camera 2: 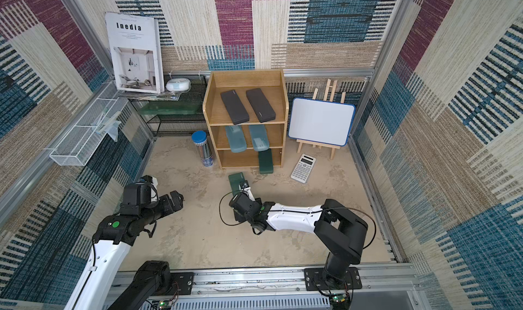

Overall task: Place the pencil cases on the shelf according to color
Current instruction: Pick up the pencil case from the center of the board, then place the pencil case on the shelf.

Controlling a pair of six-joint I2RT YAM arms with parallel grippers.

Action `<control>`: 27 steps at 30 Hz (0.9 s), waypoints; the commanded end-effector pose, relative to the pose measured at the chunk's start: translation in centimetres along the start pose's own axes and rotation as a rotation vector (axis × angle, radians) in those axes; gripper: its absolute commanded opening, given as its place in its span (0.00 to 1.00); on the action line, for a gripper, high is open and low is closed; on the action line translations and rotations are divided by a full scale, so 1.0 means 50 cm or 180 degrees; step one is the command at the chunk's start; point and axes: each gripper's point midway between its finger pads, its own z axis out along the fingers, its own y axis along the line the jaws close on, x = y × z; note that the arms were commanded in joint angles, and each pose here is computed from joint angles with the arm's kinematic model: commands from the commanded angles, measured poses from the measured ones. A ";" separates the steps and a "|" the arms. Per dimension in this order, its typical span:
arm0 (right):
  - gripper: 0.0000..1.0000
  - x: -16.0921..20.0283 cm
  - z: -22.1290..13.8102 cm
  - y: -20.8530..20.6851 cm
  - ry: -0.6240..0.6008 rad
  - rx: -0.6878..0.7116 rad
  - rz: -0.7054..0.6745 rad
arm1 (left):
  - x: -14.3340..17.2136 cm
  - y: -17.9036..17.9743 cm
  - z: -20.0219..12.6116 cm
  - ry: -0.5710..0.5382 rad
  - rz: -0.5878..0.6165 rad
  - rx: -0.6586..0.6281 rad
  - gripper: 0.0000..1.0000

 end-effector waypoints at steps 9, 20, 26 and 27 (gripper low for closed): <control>0.53 -0.163 0.154 -0.029 -0.0148 0.0018 0.0542 | 0.001 -0.028 0.001 0.0008 0.0059 0.0262 0.99; 0.66 -0.175 0.254 -0.036 0.0001 0.0164 0.0778 | 0.002 -0.040 -0.003 0.0006 0.0079 0.0381 1.00; 0.91 -0.176 0.242 -0.031 0.0024 0.0104 0.0763 | 0.001 -0.045 -0.006 -0.0007 0.0096 0.0424 0.99; 0.92 -0.179 0.235 -0.032 0.0012 0.0098 0.0763 | 0.001 -0.045 -0.007 -0.0013 0.0100 0.0427 1.00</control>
